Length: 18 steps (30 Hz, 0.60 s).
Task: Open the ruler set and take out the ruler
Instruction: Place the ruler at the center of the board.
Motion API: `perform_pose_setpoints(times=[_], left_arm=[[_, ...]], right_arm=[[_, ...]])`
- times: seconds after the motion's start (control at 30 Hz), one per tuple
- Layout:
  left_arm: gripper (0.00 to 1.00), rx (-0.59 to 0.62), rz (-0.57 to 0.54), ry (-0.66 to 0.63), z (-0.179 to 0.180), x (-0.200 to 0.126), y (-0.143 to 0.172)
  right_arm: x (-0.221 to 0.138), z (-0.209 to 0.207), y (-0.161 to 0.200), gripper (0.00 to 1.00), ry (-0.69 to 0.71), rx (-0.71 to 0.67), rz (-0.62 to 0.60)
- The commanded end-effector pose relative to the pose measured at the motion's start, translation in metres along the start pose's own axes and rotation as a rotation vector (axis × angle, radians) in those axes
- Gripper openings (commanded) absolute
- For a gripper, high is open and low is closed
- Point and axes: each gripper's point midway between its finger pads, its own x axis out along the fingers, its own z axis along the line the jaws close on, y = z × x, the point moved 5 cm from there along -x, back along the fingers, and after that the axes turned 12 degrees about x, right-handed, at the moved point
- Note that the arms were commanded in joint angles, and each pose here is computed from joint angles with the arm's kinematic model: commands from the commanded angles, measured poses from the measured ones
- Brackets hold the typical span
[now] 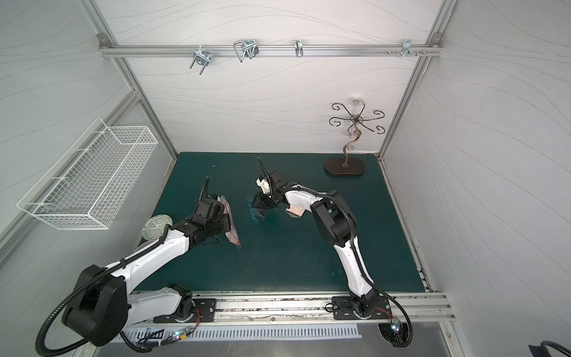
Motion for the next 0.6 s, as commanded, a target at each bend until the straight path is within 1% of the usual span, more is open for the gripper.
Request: perform_pose_setpoints(times=[0.0, 0.2, 0.43, 0.57], left_arm=[[0.0, -0.019, -0.052, -0.033, 0.003, -0.01, -0.017], [0.0, -0.023, -0.049, -0.055, 0.006, -0.012, -0.017], [0.0, -0.023, -0.063, -0.052, 0.005, -0.016, -0.023], [0.0, -0.024, -0.061, -0.055, 0.006, -0.017, -0.023]], right_arm=[[0.015, -0.013, 0.02, 0.39, 0.028, 0.034, 0.069], [0.016, -0.021, 0.027, 0.43, 0.046, 0.045, 0.064], [0.033, -0.018, 0.041, 0.43, 0.008, 0.056, 0.117], [0.042, -0.011, 0.041, 0.43, -0.037, 0.077, 0.137]])
